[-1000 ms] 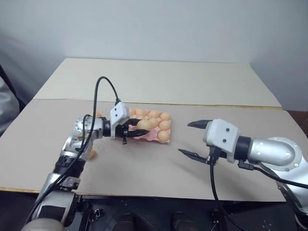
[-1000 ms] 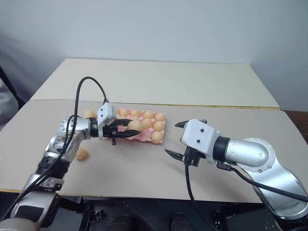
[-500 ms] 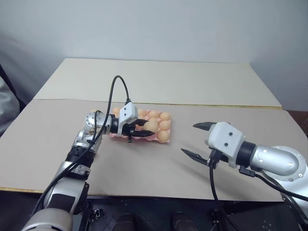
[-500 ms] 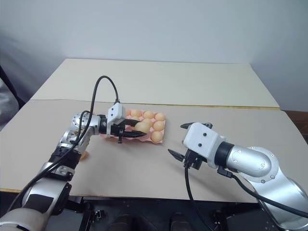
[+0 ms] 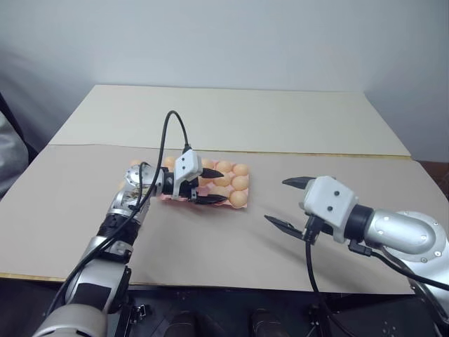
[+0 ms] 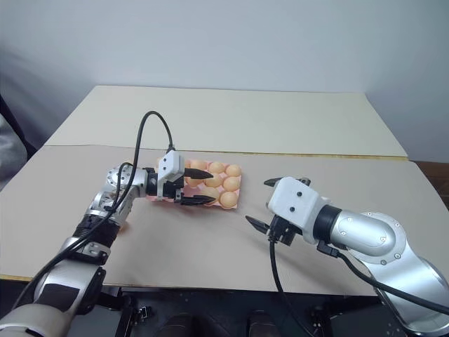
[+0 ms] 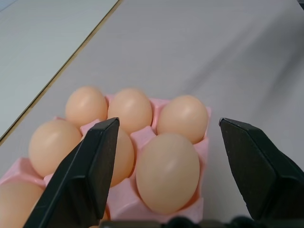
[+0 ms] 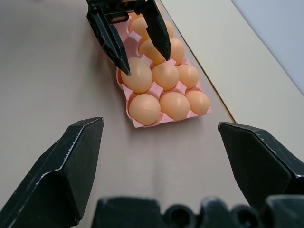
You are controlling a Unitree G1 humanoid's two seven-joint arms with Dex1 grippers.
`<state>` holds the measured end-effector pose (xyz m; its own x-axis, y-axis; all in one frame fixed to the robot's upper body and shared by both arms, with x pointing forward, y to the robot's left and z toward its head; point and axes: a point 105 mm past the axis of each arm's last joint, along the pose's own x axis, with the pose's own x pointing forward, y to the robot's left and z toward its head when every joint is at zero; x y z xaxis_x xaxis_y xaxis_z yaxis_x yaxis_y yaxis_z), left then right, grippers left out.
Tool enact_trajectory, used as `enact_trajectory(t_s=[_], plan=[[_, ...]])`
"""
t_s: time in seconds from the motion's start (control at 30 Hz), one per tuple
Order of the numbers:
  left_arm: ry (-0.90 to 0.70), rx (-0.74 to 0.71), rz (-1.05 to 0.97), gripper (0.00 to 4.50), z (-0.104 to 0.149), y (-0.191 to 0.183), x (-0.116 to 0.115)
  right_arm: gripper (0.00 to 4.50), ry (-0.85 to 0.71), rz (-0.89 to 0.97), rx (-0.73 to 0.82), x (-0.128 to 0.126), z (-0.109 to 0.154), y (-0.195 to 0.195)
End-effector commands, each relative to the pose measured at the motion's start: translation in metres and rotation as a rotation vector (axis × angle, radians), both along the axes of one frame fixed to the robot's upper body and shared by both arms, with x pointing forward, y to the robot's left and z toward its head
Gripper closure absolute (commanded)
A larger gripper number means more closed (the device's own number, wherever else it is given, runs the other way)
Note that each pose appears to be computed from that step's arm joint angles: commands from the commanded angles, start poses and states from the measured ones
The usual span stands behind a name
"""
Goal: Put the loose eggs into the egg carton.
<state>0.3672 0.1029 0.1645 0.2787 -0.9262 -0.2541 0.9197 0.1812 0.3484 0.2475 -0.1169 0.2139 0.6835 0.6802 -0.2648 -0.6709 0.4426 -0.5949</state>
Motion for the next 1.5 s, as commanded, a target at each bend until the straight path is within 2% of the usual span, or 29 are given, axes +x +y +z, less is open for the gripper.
enact_trajectory(t_s=[0.03,0.2,0.37,0.6,0.8,1.07,1.2,1.33,1.5], plan=[[-0.079,0.002,0.028,0.86,0.019,0.021,-0.006,0.00,-0.055,0.022,-0.015,-0.003,0.012,0.000],[-0.095,0.071,0.100,0.86,0.028,0.065,-0.029,0.00,-0.051,0.083,-0.006,-0.010,0.020,0.000],[-0.083,0.141,0.231,0.86,0.034,0.112,-0.059,0.00,0.020,0.222,0.005,-0.024,0.025,0.001],[-0.087,0.167,0.411,0.86,0.037,0.149,-0.088,0.00,0.070,0.411,-0.121,-0.038,0.020,-0.005],[-0.047,0.164,0.516,0.86,0.035,0.171,-0.112,0.00,0.082,0.486,-0.156,-0.036,0.015,-0.010],[0.029,0.131,0.597,0.86,0.014,0.190,-0.116,0.00,0.056,0.490,-0.163,-0.028,0.013,-0.006],[0.046,0.019,0.607,0.86,0.007,0.192,-0.101,0.00,0.032,0.462,-0.151,-0.024,0.015,-0.004],[0.115,-0.048,0.539,0.86,-0.001,0.190,-0.097,0.00,0.010,0.434,-0.143,-0.025,0.013,-0.003],[0.167,-0.004,0.506,0.86,-0.018,0.196,-0.088,0.00,-0.027,0.384,-0.143,-0.026,0.013,-0.004]])
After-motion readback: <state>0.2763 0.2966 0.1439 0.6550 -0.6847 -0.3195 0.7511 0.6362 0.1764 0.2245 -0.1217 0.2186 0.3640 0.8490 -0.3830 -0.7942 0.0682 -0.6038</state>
